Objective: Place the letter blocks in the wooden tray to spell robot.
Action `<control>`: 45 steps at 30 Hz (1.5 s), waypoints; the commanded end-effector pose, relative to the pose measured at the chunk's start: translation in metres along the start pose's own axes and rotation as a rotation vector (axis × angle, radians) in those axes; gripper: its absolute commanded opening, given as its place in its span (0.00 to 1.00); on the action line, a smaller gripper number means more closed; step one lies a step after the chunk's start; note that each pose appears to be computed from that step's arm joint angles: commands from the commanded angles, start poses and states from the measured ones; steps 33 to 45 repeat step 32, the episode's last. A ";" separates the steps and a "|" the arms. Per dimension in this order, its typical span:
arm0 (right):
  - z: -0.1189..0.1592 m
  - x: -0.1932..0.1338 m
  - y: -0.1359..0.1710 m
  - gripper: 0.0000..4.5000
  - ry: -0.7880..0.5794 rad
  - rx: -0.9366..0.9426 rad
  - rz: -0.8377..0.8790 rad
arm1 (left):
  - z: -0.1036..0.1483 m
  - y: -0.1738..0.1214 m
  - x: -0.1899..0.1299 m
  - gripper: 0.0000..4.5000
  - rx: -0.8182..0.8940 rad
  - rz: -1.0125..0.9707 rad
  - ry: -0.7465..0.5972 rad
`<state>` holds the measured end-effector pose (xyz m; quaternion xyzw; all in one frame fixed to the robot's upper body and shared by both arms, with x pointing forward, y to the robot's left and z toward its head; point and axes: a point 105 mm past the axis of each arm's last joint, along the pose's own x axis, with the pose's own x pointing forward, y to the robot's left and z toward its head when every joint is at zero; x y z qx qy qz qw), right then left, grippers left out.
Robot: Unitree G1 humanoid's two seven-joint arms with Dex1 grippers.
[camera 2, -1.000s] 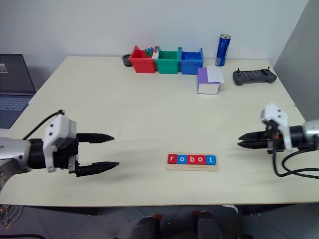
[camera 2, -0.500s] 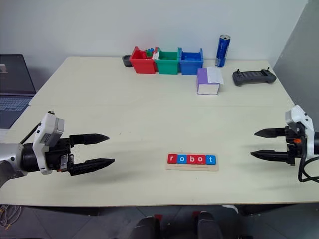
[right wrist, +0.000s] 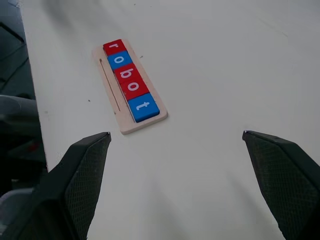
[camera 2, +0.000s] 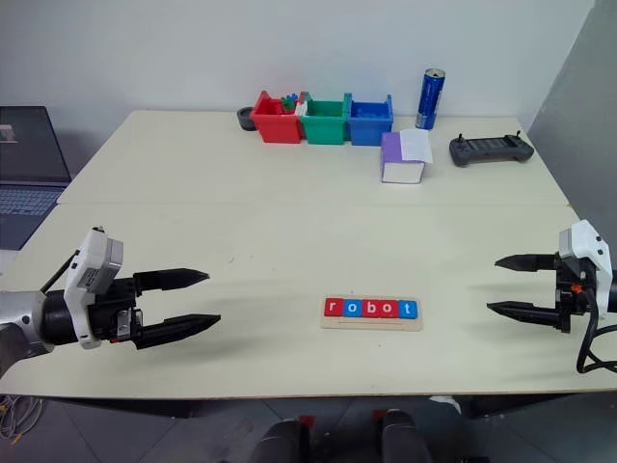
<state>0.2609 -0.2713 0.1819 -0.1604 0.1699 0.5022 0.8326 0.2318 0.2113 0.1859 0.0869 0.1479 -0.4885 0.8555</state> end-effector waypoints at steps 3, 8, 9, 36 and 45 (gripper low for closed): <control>0.010 -0.004 -0.001 1.00 -0.006 0.076 0.004 | 0.010 0.000 -0.002 1.00 0.048 0.013 -0.011; 0.011 -0.001 -0.002 1.00 -0.011 0.090 0.010 | 0.013 -0.001 -0.001 1.00 0.070 0.014 -0.012; 0.011 0.000 -0.002 1.00 -0.006 0.088 0.009 | 0.014 -0.001 0.000 1.00 0.071 0.014 -0.013; 0.015 0.009 -0.003 1.00 -0.018 0.084 0.022 | 0.014 -0.008 0.003 1.00 0.113 -0.012 -0.016; 0.015 0.009 -0.003 1.00 -0.018 0.084 0.022 | 0.014 -0.008 0.003 1.00 0.113 -0.012 -0.016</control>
